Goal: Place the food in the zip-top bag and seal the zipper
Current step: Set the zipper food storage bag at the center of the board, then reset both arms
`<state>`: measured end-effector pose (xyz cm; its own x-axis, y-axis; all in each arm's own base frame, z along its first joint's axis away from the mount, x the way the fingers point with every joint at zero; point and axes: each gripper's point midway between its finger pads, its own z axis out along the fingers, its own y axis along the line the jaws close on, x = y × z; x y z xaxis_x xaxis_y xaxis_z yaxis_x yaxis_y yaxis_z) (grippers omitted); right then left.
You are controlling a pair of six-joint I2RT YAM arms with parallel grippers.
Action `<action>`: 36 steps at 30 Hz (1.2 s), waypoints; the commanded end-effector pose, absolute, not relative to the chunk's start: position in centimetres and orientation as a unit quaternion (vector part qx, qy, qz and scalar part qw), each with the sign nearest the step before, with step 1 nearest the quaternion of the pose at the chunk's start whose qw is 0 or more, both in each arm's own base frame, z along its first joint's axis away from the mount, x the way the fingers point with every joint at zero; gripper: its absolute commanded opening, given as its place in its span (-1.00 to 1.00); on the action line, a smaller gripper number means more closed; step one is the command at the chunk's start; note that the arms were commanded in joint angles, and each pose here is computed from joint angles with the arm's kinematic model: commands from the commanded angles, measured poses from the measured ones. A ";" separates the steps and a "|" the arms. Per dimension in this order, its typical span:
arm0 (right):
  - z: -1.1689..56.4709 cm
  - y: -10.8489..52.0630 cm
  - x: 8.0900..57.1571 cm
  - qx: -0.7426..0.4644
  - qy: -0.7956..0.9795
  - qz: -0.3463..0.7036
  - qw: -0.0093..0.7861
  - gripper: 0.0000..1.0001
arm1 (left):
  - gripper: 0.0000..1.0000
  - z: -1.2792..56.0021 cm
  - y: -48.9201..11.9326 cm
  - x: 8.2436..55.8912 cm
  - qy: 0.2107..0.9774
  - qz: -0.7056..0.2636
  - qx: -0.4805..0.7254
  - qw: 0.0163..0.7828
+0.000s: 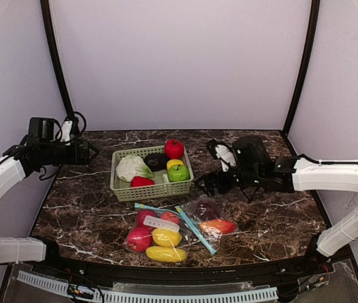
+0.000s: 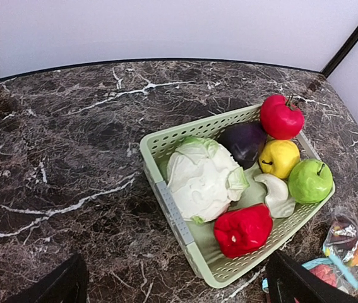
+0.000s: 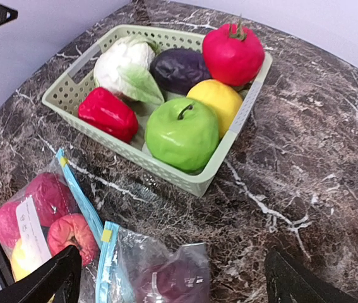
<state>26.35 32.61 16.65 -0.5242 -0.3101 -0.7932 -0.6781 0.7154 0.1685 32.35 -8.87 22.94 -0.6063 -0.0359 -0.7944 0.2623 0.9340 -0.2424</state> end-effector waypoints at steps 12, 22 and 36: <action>14.1 17.7 33.8 -0.073 0.906 0.179 0.377 0.97 | 0.97 20.5 -1.1 29.4 0.899 -0.079 -0.036 0.428; 18.4 5.7 33.6 0.038 0.860 0.087 0.502 0.97 | 0.98 25.2 1.8 27.0 0.845 -0.017 -0.076 0.530; 22.8 4.7 31.0 0.008 0.796 0.077 0.600 0.97 | 0.98 27.0 2.2 25.3 0.813 -0.009 -0.087 0.575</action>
